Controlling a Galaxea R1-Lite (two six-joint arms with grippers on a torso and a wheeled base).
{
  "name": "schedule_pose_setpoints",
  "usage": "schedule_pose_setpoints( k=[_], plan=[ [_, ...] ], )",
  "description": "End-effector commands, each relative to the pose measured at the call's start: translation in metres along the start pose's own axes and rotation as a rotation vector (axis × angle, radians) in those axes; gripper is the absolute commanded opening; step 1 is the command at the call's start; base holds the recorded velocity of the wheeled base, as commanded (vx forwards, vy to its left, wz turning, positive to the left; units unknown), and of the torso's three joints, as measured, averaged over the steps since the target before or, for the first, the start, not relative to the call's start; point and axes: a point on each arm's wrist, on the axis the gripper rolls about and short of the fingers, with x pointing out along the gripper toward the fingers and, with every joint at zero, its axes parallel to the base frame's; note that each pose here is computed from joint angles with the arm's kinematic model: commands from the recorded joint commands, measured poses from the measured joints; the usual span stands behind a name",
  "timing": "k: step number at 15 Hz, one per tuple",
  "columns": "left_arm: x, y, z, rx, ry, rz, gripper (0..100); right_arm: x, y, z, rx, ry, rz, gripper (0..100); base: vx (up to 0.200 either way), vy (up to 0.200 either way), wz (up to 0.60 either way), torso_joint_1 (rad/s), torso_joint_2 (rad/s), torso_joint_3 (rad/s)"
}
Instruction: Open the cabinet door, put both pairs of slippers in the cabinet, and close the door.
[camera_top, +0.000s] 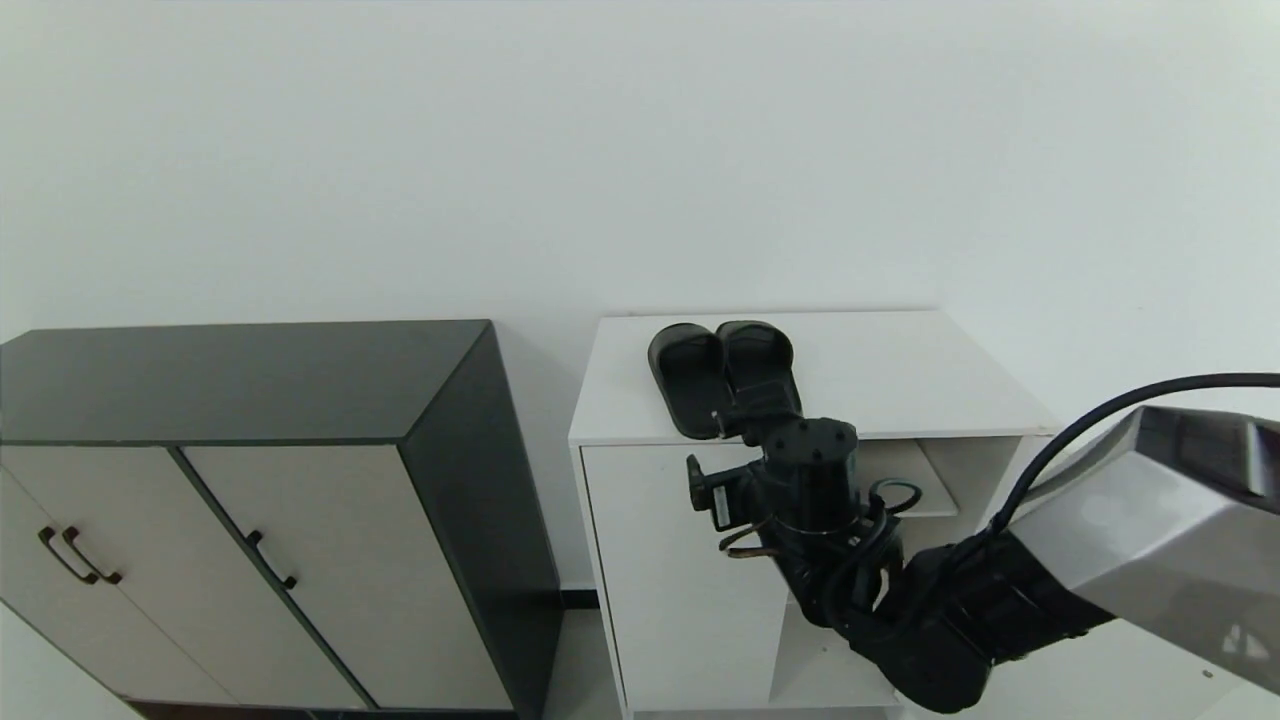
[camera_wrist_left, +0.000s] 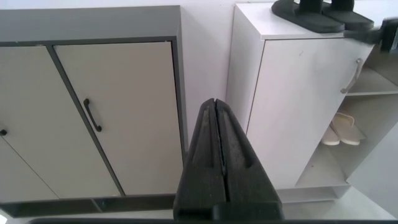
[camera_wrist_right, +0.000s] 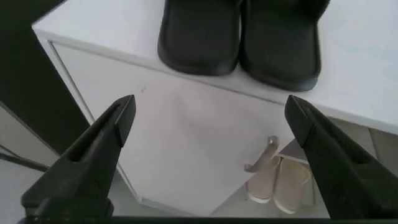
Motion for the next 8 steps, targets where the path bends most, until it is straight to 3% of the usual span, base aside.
schedule_pose_setpoints(
  k=[1, 7, 8],
  plan=[
    [0.000, 0.000, 0.000, 0.001, 0.001, 0.000, 0, -0.002, -0.010, 0.040, 0.069, 0.001, -0.018, 100, 0.000, 0.000, 0.00, 0.000, 0.00, 0.000],
    [0.000, 0.000, 0.000, 0.001, 0.001, -0.002, 0, 0.006, -0.009, 0.067, 0.088, 0.020, -0.036, 100, 0.000, 0.000, 0.00, 0.000, 0.00, 0.000],
    [0.000, 0.000, 0.000, 0.001, 0.001, -0.002, 0, 0.008, -0.010, 0.069, 0.088, 0.024, -0.040, 100, 0.200, 0.000, 0.00, 0.007, 0.00, 0.002]
  ],
)
